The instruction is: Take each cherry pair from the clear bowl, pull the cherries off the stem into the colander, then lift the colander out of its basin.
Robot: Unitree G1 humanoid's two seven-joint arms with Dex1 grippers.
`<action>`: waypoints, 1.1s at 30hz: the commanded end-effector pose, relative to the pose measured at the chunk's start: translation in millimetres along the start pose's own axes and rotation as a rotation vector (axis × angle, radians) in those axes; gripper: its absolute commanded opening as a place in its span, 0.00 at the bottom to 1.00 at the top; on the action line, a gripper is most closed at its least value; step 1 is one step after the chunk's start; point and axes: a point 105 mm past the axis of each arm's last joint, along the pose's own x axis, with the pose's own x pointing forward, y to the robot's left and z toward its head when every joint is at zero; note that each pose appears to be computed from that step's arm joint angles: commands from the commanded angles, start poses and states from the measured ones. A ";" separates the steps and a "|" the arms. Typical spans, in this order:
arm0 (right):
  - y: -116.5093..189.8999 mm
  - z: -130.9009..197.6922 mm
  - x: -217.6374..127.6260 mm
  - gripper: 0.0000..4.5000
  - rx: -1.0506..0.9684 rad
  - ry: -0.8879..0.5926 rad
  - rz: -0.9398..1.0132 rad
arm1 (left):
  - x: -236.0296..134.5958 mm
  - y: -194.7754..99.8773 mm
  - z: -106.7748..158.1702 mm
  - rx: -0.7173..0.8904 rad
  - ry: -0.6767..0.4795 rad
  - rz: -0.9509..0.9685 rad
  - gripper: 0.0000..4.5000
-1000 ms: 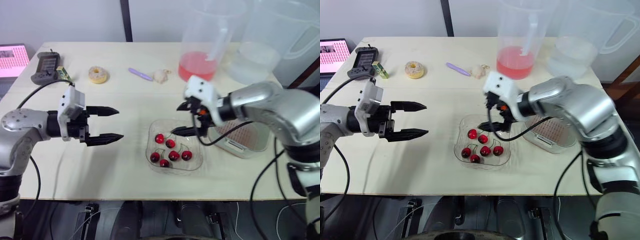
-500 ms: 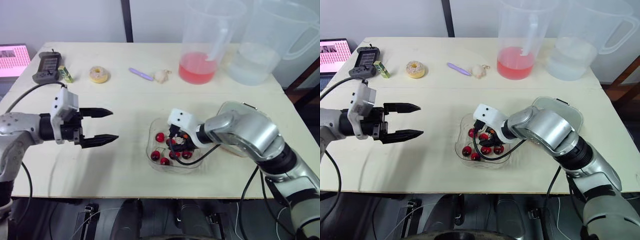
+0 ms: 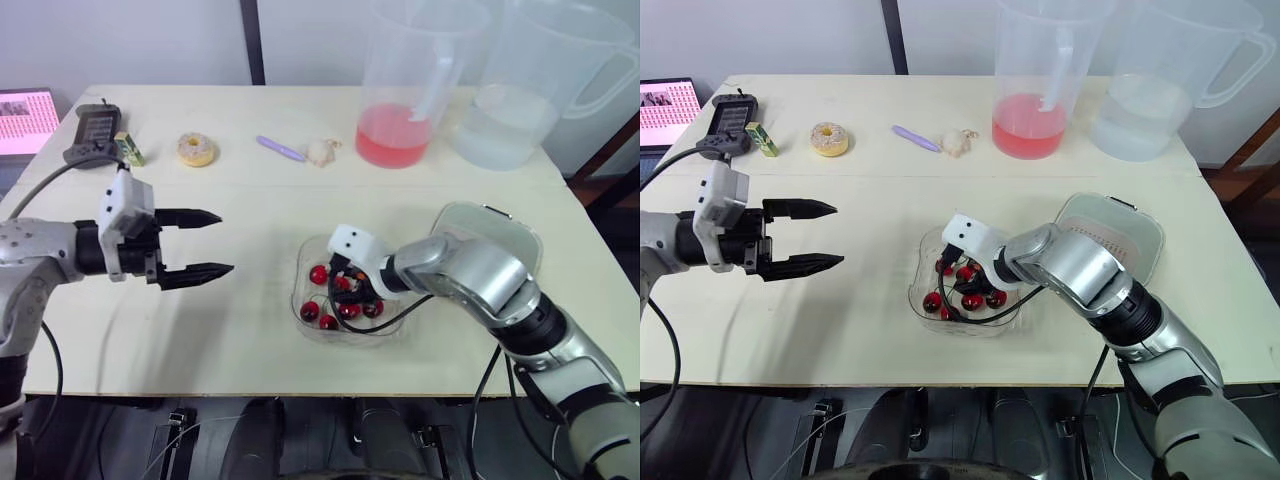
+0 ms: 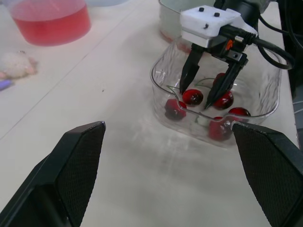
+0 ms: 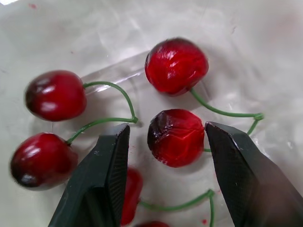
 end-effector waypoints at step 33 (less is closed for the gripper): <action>-57.3 111.6 -113.2 0.16 -1.057 -0.497 -0.780 | 70.6 45.9 95.8 -0.240 -0.427 0.190 1.00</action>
